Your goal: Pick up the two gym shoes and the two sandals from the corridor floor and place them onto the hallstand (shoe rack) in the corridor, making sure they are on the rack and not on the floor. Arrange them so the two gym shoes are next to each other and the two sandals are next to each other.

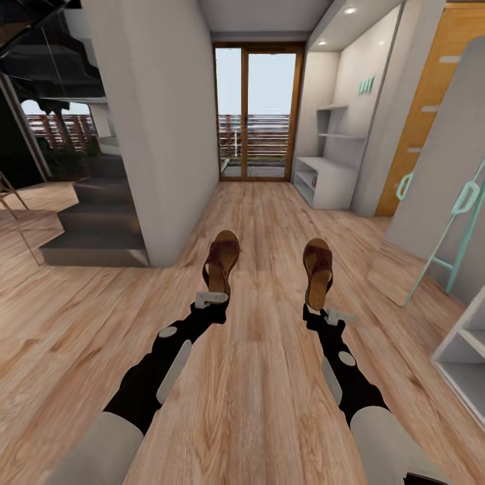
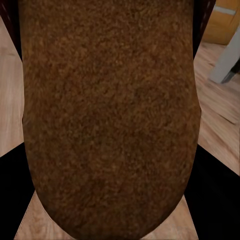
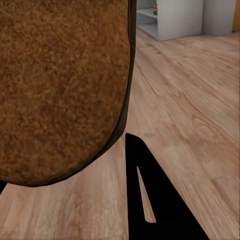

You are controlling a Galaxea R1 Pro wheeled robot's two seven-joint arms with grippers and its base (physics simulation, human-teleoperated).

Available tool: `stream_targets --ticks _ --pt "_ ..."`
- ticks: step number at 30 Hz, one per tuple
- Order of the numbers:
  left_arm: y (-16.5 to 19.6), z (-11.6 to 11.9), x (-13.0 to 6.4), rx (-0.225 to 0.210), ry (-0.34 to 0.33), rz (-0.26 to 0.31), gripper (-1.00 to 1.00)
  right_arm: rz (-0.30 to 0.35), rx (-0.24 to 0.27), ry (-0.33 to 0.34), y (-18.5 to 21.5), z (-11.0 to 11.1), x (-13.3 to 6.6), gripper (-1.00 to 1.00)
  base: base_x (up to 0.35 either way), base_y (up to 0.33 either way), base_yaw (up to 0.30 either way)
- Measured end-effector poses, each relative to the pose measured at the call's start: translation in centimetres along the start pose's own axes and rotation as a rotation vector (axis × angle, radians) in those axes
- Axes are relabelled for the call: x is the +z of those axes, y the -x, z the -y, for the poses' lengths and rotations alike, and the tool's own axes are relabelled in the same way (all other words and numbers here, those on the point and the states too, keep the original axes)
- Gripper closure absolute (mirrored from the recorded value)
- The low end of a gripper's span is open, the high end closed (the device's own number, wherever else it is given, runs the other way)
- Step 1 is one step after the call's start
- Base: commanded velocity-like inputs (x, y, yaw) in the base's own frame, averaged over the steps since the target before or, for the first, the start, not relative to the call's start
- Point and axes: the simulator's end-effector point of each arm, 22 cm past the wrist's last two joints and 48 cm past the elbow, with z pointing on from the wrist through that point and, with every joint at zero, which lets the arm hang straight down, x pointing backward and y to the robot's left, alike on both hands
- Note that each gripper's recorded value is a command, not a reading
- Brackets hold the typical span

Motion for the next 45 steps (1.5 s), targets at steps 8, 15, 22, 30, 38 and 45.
stream_targets --ticks 8,15,22,30,38,45 --pt "0.00 0.00 0.00 0.000 0.000 0.000 1.00 0.000 -0.001 0.000 0.00 -0.01 0.00 1.00 0.348 0.000 0.000" --pt "0.00 -0.01 0.00 0.000 0.000 0.000 1.00 0.000 -0.003 0.001 0.00 -0.01 0.00 1.00 0.348 0.000 0.000" --pt "0.02 -0.05 0.00 -0.001 0.001 0.000 1.00 0.000 -0.003 0.001 0.00 0.00 0.00 1.00 0.348 0.000 0.000" --pt "0.02 -0.05 0.00 -0.001 0.001 0.000 1.00 0.000 -0.003 0.001 0.02 -0.01 0.00 1.00 0.348 0.000 0.000" --pt "0.02 -0.05 0.00 -0.001 0.001 0.000 1.00 0.000 -0.003 0.001 0.02 0.01 0.01 1.00 0.348 0.000 0.000" --pt "0.01 -0.07 -0.01 -0.001 0.001 0.000 1.00 0.000 -0.003 0.001 0.01 0.01 0.00 1.00 0.348 0.000 0.000"
